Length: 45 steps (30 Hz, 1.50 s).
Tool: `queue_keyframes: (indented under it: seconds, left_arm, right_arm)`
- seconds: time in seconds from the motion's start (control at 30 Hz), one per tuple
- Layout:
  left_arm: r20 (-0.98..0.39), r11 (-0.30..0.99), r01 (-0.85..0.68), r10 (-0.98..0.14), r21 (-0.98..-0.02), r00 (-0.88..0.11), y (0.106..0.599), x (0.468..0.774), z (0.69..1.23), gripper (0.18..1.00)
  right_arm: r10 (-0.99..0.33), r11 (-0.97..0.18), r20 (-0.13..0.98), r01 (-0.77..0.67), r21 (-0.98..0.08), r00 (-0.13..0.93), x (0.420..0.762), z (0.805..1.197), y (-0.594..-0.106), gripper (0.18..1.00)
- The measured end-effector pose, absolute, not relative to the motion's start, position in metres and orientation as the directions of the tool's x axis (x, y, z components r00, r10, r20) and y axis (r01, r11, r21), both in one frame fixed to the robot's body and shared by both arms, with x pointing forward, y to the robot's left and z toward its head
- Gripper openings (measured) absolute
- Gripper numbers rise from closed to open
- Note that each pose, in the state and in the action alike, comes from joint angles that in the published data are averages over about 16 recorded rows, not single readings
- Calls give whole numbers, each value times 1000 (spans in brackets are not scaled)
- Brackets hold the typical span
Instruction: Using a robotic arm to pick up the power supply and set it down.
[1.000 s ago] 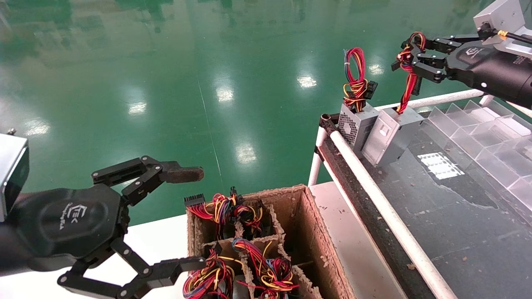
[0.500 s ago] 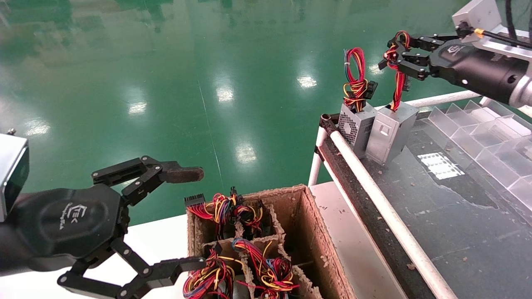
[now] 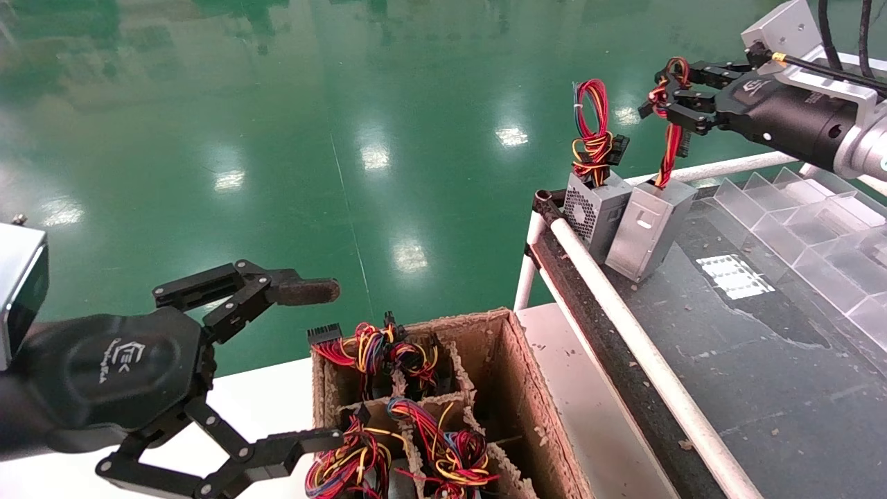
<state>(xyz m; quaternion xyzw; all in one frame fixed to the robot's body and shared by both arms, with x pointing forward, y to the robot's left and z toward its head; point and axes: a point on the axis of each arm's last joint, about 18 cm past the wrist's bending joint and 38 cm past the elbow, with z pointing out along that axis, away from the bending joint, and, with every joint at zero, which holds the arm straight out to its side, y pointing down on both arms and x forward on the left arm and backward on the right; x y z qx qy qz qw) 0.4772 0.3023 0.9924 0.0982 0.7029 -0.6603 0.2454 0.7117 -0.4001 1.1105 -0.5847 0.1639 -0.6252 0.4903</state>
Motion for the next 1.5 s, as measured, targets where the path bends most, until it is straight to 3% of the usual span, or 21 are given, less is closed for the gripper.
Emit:
queue_keyframes:
  seconds: [1.13, 1.5]
  left_arm:
    - [-475, 109, 462, -186, -880, -860, 302, 477, 992, 1001]
    - [-475, 109, 462, -186, -880, -860, 302, 477, 992, 1001]
  right_arm:
    - [-829, -472, 546, 373, -798, 118, 739, 1113, -370, 277]
    - [-845, -439, 518, 384, -813, 130, 735, 1116, -375, 347]
